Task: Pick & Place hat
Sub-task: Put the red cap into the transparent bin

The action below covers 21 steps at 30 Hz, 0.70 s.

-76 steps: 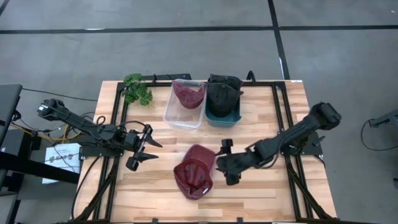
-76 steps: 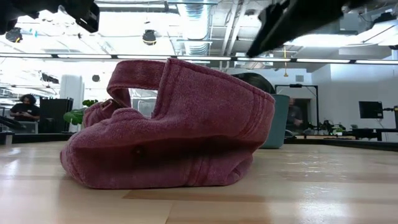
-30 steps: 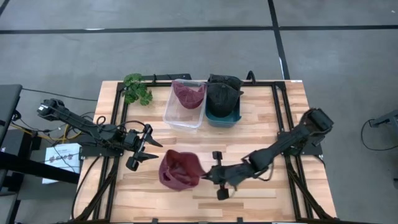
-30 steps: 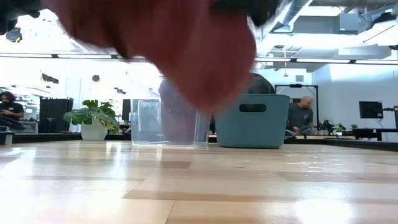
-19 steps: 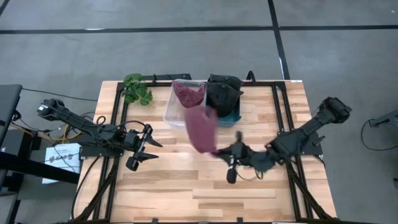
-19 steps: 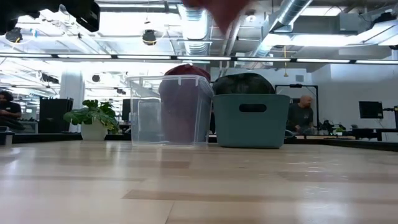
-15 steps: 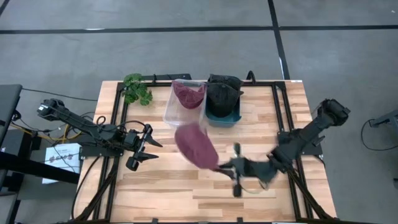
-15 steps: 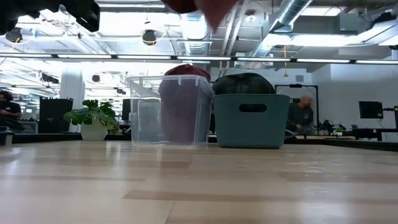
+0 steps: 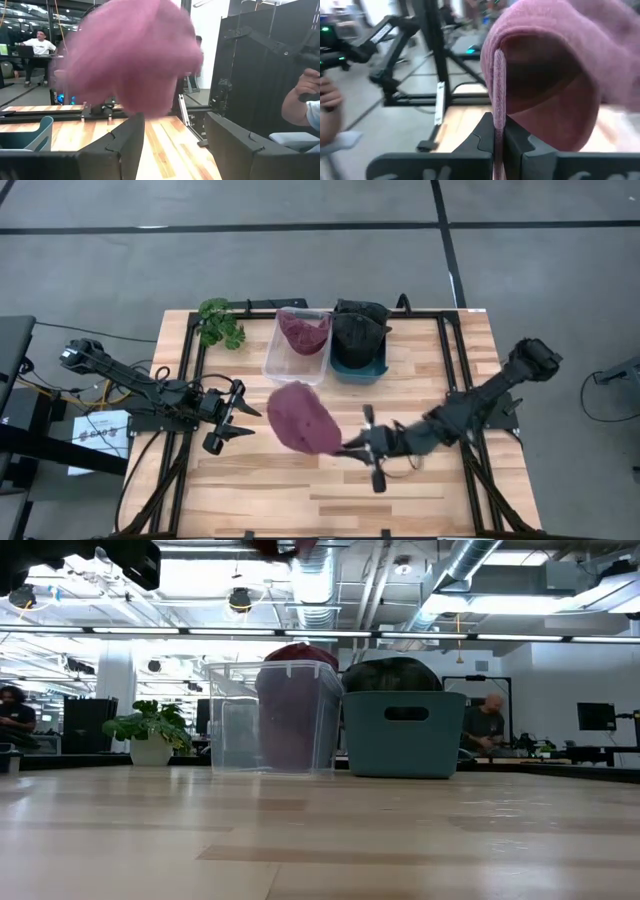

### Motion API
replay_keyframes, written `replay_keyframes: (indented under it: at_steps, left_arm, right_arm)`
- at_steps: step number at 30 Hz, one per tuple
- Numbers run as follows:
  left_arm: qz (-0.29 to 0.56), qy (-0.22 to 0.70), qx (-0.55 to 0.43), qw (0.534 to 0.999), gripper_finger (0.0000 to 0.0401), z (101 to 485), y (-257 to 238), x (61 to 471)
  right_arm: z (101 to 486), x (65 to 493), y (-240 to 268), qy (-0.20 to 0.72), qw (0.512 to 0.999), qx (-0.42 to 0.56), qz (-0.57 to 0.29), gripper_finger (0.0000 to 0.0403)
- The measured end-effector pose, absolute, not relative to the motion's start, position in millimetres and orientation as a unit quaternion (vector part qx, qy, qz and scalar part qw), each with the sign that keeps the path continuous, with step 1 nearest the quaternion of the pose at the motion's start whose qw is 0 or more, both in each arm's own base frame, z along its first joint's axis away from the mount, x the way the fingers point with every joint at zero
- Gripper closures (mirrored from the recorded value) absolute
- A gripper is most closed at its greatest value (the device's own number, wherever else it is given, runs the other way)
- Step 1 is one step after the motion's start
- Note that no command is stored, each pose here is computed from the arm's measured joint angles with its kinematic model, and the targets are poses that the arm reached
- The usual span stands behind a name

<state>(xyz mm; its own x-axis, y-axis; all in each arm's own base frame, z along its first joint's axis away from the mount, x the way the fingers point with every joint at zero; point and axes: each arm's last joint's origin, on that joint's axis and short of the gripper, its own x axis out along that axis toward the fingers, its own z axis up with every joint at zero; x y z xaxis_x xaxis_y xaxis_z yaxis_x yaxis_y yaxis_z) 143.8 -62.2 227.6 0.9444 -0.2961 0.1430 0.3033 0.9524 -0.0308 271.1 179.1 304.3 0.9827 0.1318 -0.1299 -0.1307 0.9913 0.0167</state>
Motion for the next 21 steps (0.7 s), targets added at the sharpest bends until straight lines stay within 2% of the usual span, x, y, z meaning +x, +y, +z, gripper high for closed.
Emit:
replay_keyframes:
  at_steps: [2, 9, 12, 21]
  left_arm:
    - [-0.152, -0.069, -0.026, 0.986, 0.0196, 227.6, -62.2, 143.8]
    - [-0.152, -0.069, -0.026, 0.986, 0.0196, 227.7, -62.1, 143.8]
    - [-0.152, -0.069, -0.025, 0.986, 0.0196, 227.7, -62.2, 143.8]
    - [-0.177, -0.075, -0.033, 0.981, 0.0196, 223.5, -68.6, 154.6]
  right_arm:
    - [299.3, 275.8, 178.6, 0.079, 0.991, 0.015, 0.103, 0.0402]
    - [278.4, 284.7, 182.7, 0.133, 0.979, 0.032, 0.150, 0.0402]
    - [272.9, 292.1, 180.2, 0.135, 0.980, 0.034, 0.145, 0.0401]
    - [263.5, 312.8, 174.1, 0.113, 0.965, 0.051, 0.232, 0.0402]
